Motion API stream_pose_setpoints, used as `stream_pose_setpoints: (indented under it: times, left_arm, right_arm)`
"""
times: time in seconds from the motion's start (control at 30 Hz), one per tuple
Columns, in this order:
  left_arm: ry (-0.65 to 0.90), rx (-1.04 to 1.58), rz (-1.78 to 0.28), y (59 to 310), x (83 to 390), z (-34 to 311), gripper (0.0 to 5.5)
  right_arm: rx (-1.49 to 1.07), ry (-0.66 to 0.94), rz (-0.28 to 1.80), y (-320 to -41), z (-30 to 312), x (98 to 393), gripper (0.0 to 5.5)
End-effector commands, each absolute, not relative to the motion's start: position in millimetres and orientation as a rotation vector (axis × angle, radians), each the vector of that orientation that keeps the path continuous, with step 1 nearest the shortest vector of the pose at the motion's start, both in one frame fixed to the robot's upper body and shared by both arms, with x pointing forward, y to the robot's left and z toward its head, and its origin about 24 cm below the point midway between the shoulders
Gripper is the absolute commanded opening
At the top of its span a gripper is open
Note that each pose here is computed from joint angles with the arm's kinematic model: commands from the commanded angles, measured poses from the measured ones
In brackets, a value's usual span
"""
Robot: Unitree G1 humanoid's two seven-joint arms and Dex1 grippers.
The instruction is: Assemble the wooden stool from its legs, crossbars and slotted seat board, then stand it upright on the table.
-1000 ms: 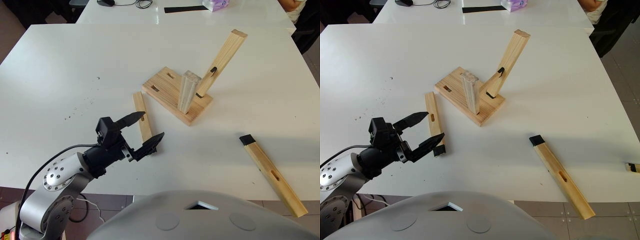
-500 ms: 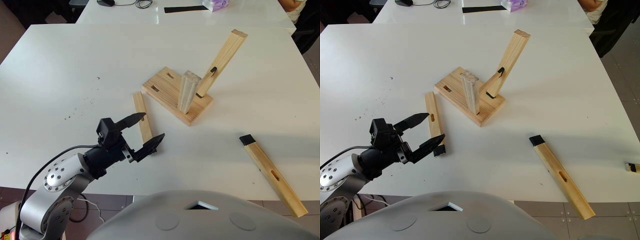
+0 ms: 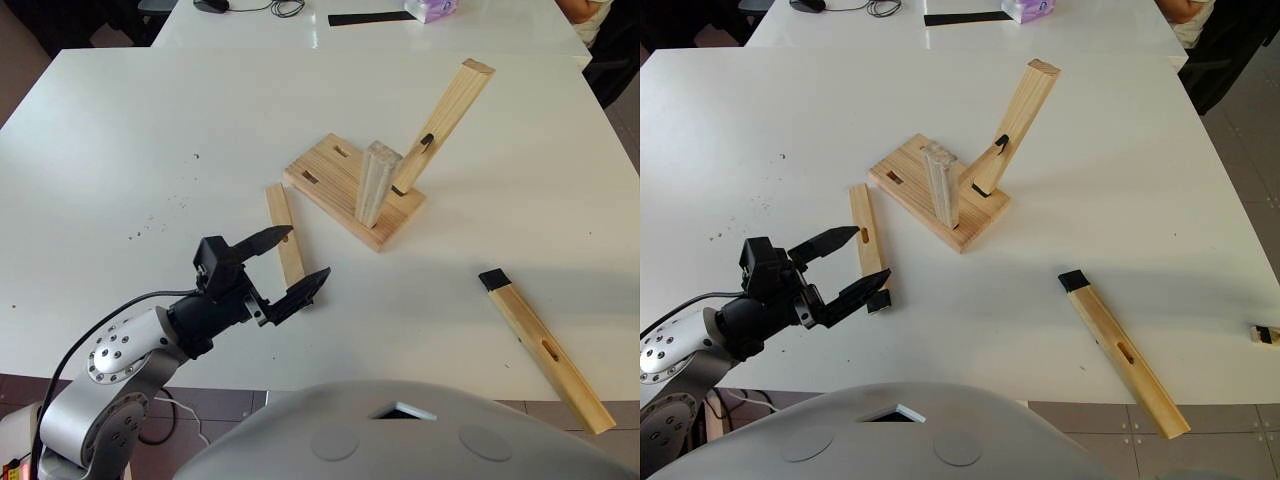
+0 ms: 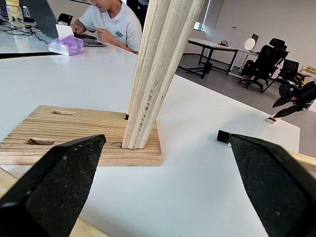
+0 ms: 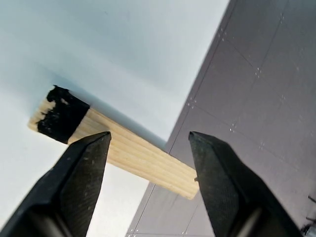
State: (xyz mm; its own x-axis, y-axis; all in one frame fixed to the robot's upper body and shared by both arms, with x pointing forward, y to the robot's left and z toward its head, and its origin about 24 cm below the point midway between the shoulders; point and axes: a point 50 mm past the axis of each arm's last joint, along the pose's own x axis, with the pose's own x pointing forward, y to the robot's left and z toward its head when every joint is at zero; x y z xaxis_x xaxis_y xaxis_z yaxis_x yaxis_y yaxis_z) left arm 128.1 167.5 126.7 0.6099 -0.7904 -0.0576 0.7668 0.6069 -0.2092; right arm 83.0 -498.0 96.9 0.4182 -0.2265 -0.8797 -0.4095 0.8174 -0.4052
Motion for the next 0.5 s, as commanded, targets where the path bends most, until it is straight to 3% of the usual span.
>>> stream_pose_setpoints:
  times: [0.03,0.3,0.5]
  left_arm:
    - [0.16,-0.163,-0.913,166,127,127,4.62]
    - [0.154,-0.17,-0.9,164,126,127,4.62]
    - [0.153,-0.164,-0.932,163,131,128,4.62]
  right_arm:
    - [-0.595,1.116,0.298,-482,81,96,2.93]
    - [-0.583,0.766,0.762,-420,86,180,2.93]
    - [-0.596,0.575,0.959,-367,85,212,2.93]
